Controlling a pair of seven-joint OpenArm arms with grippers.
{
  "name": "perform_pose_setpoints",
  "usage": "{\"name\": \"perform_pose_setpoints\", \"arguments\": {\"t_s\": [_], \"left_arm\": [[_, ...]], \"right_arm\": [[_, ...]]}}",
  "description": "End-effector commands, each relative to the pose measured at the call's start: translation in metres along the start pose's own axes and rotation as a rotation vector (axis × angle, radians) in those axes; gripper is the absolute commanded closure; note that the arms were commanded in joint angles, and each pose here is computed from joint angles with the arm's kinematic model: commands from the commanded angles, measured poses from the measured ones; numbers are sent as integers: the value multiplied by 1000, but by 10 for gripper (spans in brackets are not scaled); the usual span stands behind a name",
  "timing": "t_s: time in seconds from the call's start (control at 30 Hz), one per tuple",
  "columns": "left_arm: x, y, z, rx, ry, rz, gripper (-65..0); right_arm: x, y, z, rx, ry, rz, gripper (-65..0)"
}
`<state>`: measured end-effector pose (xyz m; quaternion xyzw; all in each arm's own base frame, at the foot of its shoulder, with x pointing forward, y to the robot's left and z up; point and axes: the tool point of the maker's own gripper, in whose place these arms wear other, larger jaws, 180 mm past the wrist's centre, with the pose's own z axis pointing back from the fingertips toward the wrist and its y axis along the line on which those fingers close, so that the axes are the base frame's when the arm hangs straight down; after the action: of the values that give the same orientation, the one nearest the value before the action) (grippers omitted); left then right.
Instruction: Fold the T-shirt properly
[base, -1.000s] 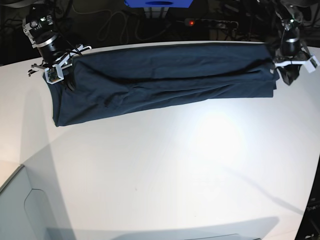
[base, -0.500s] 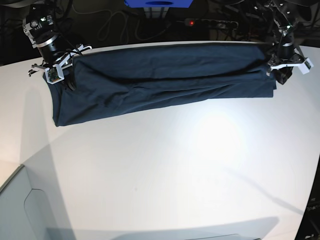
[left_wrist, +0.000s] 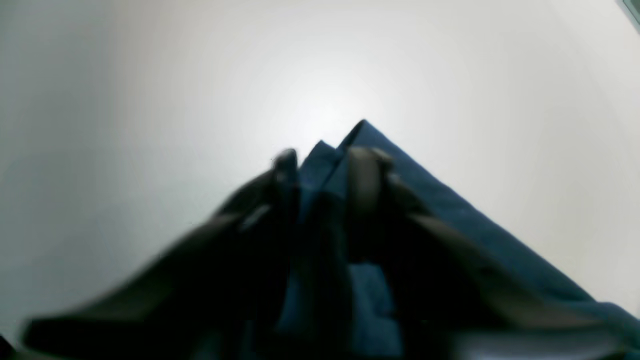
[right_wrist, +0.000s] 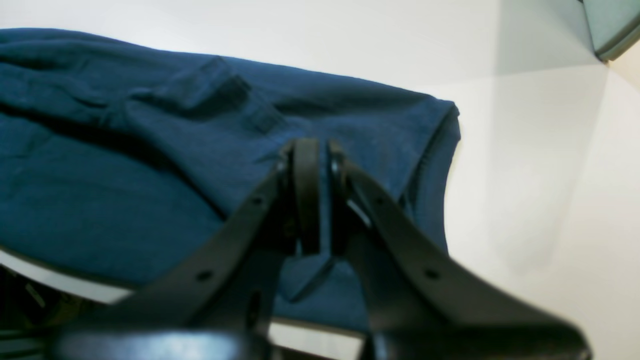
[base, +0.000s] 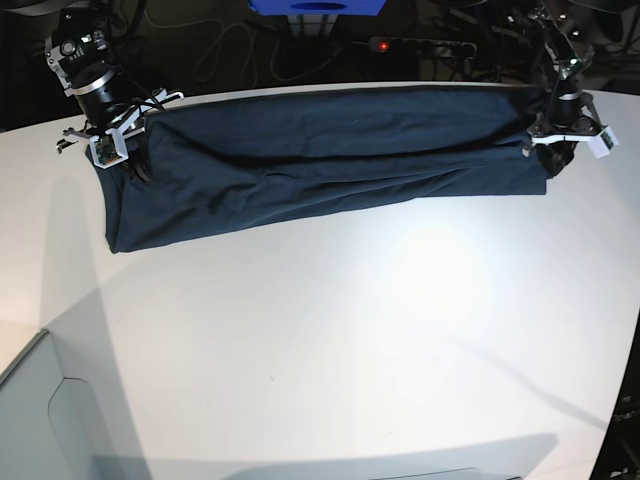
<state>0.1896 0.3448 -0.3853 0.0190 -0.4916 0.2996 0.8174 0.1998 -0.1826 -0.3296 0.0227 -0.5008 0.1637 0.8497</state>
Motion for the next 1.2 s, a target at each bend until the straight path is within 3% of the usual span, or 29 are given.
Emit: {"name": "perform_pose_setpoints", "arguments": {"t_s": [0.0, 0.07, 0.33, 0.47, 0.6, 0.8, 0.97, 1.17], "left_arm": [[13, -2, 1, -15, -40, -12, -76], [14, -2, 1, -12, -42, -12, 0], [22, -3, 9, -19, -62, -31, 0], [40, -15, 21, -47, -107, -71, 0], [55, -26, 28, -70, -147, -96, 0], [57, -28, 28, -72, -150, -98, 0], [55, -26, 27, -70, -147, -95, 0], [57, -28, 26, -70, -152, -96, 0]], "right_arm": [[12, -4, 1, -5, -43, 18, -2], [17, -6, -1, -9, -57, 21, -2], [23, -12, -9, -22, -39, 33, -2], [22, -4, -20, 51, 29, 93, -2], [15, -10, -33, 89, 163, 178, -4], [13, -24, -44, 76, 269, 224, -130], [14, -22, -45, 81, 271, 232, -240], [-8, 6, -55, 251, 335, 346, -252]]}}
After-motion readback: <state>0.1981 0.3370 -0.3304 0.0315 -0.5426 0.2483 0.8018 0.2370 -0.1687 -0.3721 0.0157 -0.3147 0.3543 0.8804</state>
